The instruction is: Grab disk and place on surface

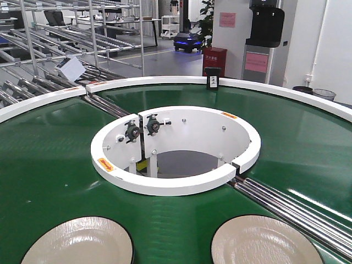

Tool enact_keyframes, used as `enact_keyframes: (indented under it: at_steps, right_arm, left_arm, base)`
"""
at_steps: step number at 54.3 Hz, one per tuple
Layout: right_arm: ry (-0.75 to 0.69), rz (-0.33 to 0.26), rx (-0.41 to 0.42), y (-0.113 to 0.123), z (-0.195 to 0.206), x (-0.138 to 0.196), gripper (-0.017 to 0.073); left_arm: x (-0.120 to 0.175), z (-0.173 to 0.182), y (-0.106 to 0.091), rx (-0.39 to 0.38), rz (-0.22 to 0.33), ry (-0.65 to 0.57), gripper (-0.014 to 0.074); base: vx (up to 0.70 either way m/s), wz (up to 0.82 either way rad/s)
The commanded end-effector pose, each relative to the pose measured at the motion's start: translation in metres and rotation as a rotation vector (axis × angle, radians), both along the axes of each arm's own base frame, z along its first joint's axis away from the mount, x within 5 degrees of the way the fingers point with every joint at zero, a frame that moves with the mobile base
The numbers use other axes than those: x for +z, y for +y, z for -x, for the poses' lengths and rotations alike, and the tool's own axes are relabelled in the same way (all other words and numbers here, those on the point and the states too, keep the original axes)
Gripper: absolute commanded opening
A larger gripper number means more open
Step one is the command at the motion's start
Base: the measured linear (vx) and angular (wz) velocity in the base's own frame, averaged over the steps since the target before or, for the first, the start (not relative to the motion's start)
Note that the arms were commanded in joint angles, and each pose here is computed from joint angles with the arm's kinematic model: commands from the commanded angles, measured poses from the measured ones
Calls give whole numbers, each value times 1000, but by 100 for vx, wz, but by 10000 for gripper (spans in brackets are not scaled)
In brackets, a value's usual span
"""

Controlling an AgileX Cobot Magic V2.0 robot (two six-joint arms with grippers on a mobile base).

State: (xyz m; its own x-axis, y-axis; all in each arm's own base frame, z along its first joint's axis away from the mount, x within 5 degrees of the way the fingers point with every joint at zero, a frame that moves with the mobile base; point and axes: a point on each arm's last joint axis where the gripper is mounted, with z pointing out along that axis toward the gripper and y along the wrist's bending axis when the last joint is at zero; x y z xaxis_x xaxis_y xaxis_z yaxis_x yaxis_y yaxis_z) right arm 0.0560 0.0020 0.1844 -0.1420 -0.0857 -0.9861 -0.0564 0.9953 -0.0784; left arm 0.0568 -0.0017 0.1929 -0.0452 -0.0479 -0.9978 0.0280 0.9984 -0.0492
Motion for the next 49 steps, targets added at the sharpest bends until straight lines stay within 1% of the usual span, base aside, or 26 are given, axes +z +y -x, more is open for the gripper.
enact_keyframes:
  at_steps: [1,33,40,44,49]
  right_arm:
    - [-82,5,2,0,-1,5,-8]
    - [-82,5,2,0,-1,5,-8]
    - [-83,5,2,0,-1,5,-8]
    - [-90,8,2,0,-1,6,-8]
    - [-122,-4,6,1,-1,9,-8]
  left_arm:
    - [15,2,0,-1,10,-118,-8]
    - [15,2,0,-1,10,-118,-8]
    - [18,2,0,-1,11,-141,-8]
    - [22,3,0,-2,12,-190,-8]
    - [33,5,0,-4,17,-309,-8]
  base:
    - [0,0]
    - [0,0]
    - [0,0]
    - [0,0]
    - [0,0]
